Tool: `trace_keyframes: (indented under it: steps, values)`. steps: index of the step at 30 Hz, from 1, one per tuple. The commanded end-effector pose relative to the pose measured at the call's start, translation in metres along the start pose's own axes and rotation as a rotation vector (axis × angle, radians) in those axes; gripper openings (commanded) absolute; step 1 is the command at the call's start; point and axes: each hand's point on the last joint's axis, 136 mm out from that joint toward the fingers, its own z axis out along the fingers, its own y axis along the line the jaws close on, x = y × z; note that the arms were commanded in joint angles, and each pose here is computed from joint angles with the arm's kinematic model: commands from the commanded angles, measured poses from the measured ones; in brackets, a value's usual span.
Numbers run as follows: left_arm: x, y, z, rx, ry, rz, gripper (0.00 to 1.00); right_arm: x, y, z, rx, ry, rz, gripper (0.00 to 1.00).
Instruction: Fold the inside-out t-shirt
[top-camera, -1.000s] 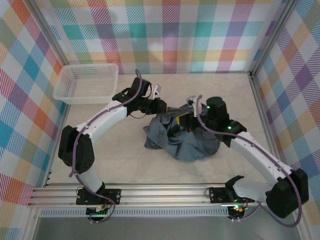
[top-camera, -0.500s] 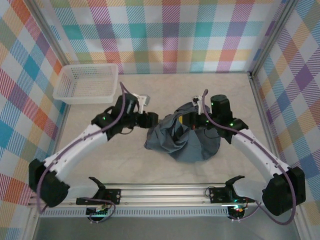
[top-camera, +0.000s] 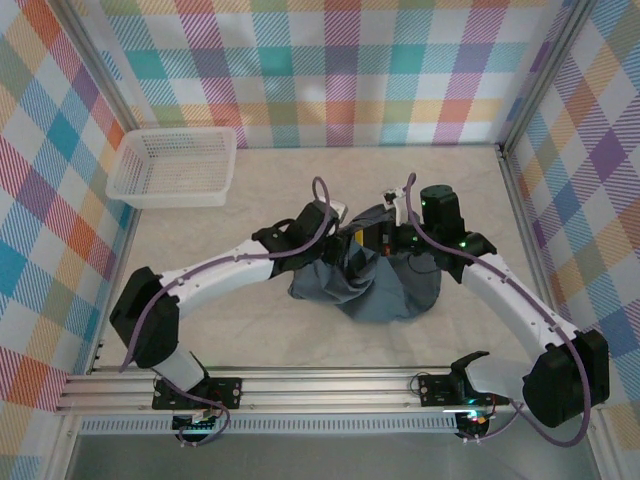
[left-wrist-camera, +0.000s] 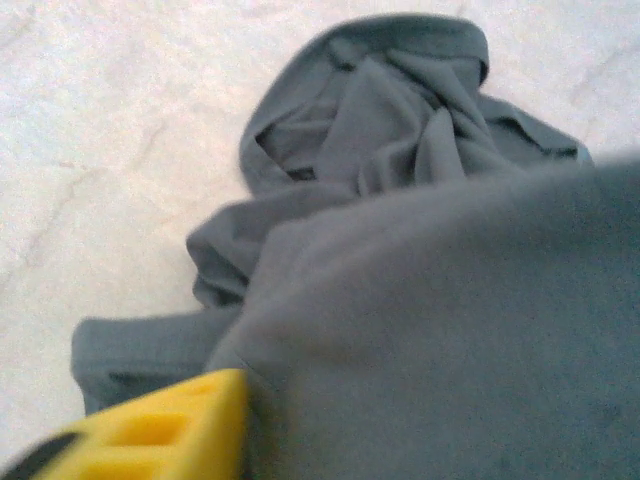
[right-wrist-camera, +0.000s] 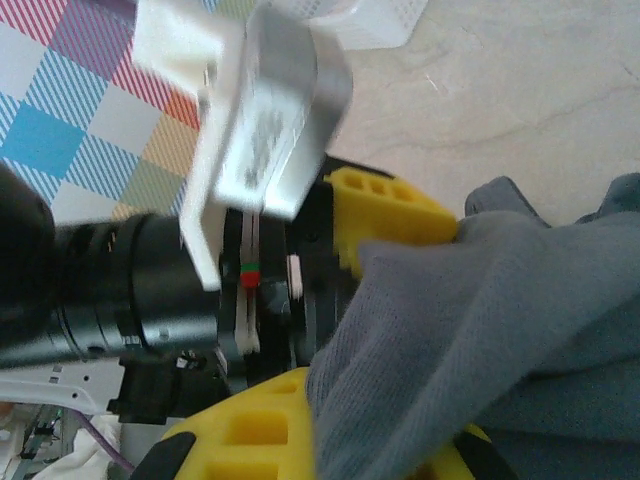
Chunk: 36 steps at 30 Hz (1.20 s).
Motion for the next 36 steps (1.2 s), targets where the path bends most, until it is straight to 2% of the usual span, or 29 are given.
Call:
trace_keyframes:
  steps: [1,3,5,7,9,12,15,16,19,21,22,24,26,27,29,36]
  values:
    - [-0.053,0.004,-0.024,0.071,-0.11,-0.098,0.0,-0.009,0.005,-0.009,0.024,0.001,0.008,0.0]
    - [-0.05,-0.006,-0.037,0.203,-0.055,-0.134,0.0,-0.009,-0.025,-0.009,0.134,0.014,0.07,0.0]
    - [-0.046,-0.028,-0.058,0.398,0.022,-0.182,0.0,-0.008,-0.074,-0.011,0.258,0.036,0.177,0.0]
    - [-0.039,-0.044,-0.078,0.536,0.103,-0.25,0.0,-0.006,-0.117,-0.011,0.337,0.078,0.252,0.0]
    - [-0.034,-0.061,-0.093,0.657,0.176,-0.315,0.0,-0.005,-0.14,-0.004,0.35,0.147,0.261,0.0]
    - [-0.035,-0.074,-0.108,0.768,0.202,-0.4,0.0,-0.021,-0.131,0.007,0.265,0.198,0.261,0.06]
    - [-0.042,-0.07,-0.108,0.745,0.168,-0.454,0.0,-0.041,-0.108,-0.006,0.248,0.111,0.23,0.31]
    - [-0.044,-0.068,-0.107,0.733,0.159,-0.465,0.0,-0.046,-0.102,-0.017,0.282,0.06,0.21,0.37]
    - [-0.047,-0.065,-0.096,0.703,0.17,-0.49,0.0,-0.047,-0.088,-0.055,0.403,-0.119,0.2,0.46]
    - [-0.05,-0.067,-0.092,0.708,0.17,-0.491,0.0,-0.034,-0.08,-0.074,0.447,-0.222,0.225,0.47]
    - [-0.052,-0.067,-0.091,0.71,0.17,-0.49,0.0,-0.025,-0.073,-0.08,0.464,-0.262,0.233,0.44]
    - [-0.056,-0.069,-0.091,0.713,0.171,-0.482,0.0,-0.009,-0.056,-0.079,0.444,-0.284,0.243,0.3]
    - [-0.058,-0.069,-0.092,0.712,0.173,-0.473,0.0,0.003,-0.035,-0.064,0.376,-0.254,0.264,0.23]
    - [-0.058,-0.069,-0.092,0.712,0.174,-0.471,0.0,0.008,-0.028,-0.052,0.345,-0.221,0.265,0.23]
    - [-0.059,-0.069,-0.093,0.709,0.172,-0.468,0.0,0.013,-0.023,-0.033,0.334,-0.174,0.236,0.3]
    - [-0.054,-0.066,-0.096,0.694,0.174,-0.469,0.0,0.012,-0.058,0.023,0.392,-0.088,0.226,0.45]
